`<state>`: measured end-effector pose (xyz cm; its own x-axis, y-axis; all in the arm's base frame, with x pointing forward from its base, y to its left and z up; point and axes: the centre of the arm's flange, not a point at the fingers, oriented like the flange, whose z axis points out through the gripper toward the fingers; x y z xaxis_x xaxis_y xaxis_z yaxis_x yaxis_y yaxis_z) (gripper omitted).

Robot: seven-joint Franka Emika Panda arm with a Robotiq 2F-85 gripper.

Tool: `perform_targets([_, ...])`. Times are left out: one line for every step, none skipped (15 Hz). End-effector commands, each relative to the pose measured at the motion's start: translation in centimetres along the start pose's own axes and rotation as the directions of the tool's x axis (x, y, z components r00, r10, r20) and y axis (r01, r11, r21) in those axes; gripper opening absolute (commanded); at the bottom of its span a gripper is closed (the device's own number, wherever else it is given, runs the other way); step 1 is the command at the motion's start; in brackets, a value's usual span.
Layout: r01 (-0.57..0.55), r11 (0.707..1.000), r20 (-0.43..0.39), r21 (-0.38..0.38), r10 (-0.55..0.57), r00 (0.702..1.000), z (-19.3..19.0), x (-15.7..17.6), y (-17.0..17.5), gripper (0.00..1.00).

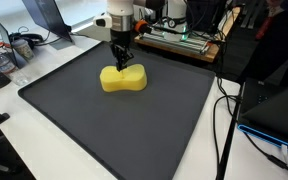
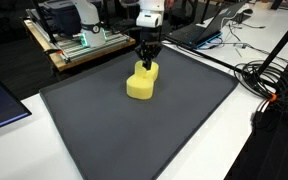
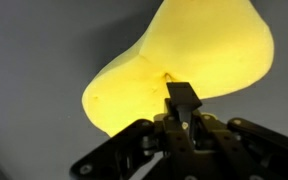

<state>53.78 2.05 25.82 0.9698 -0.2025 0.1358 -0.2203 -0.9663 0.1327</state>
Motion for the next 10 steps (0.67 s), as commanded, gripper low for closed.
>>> perform_targets([-0.002, 1.0, 0.08, -0.005, 0.002, 0.997, 4.4, -0.2, -0.2, 0.03])
perform_targets([-0.004, 1.0, 0.086, -0.005, 0.004, 0.996, 4.5, -0.2, -0.1, 0.03])
perform_targets([-0.005, 1.0, 0.091, -0.005, 0.006, 0.996, 4.7, -0.2, -0.1, 0.03])
perform_targets([-0.008, 1.0, 0.095, -0.002, 0.009, 0.995, 4.9, -0.2, 0.0, 0.03])
perform_targets([-0.01, 1.0, 0.099, -0.003, 0.011, 0.995, 5.1, -0.2, 0.1, 0.03])
perform_targets([-0.013, 1.0, 0.105, -0.002, 0.014, 0.994, 5.3, -0.2, 0.2, 0.03])
perform_targets([-0.017, 1.0, 0.11, 0.0, 0.016, 0.994, 5.5, -0.2, 0.4, 0.03])
perform_targets([-0.02, 1.0, 0.113, 0.0, 0.02, 0.993, 5.7, -0.2, 0.5, 0.03])
perform_targets([-0.023, 1.0, 0.118, 0.003, 0.022, 0.993, 5.9, -0.2, 0.6, 0.03])
perform_targets([-0.026, 1.0, 0.121, 0.004, 0.026, 0.992, 6.0, -0.2, 0.7, 0.03])
